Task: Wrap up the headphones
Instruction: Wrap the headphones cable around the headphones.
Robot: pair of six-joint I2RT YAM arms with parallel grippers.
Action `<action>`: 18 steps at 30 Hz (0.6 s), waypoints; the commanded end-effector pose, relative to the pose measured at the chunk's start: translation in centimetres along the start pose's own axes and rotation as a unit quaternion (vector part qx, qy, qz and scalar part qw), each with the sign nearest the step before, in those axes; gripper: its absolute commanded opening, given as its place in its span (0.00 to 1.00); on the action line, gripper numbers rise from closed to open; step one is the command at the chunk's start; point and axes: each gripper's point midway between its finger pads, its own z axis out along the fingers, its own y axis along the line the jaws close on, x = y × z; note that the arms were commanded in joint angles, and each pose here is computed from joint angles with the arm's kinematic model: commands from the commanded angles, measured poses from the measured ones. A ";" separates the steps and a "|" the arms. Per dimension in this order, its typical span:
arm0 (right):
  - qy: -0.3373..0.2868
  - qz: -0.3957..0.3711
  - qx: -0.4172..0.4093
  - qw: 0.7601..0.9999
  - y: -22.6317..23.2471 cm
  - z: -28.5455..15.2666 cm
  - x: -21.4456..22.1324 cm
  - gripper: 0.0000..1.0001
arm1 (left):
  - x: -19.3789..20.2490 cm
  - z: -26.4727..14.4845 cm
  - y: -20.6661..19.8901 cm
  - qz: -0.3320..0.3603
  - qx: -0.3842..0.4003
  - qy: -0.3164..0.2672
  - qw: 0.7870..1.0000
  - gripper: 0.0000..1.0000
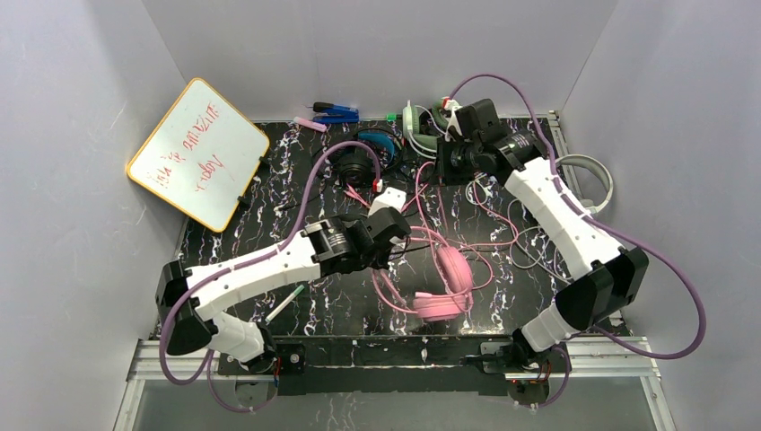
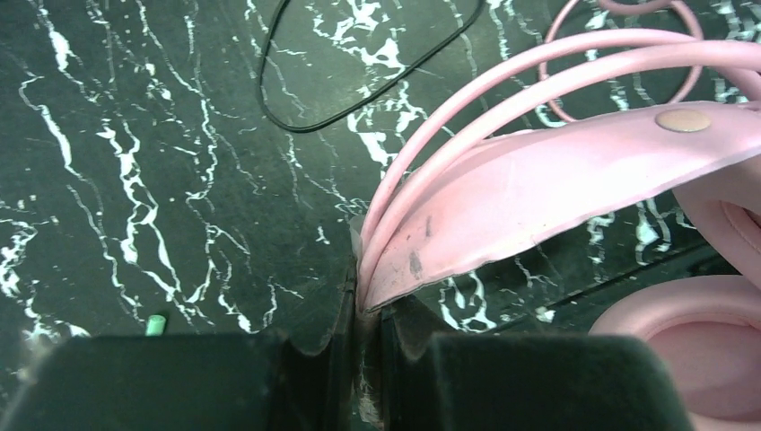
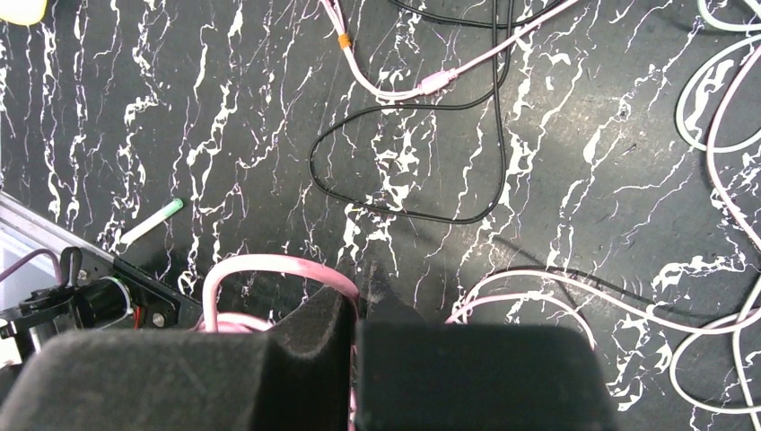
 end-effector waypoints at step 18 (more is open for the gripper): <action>-0.169 -0.031 -0.252 0.952 5.6 -1.4 0.7 0.09 | -9.6 -16.2 3.3 -0.255 0.120 -0.155 0.947 0.00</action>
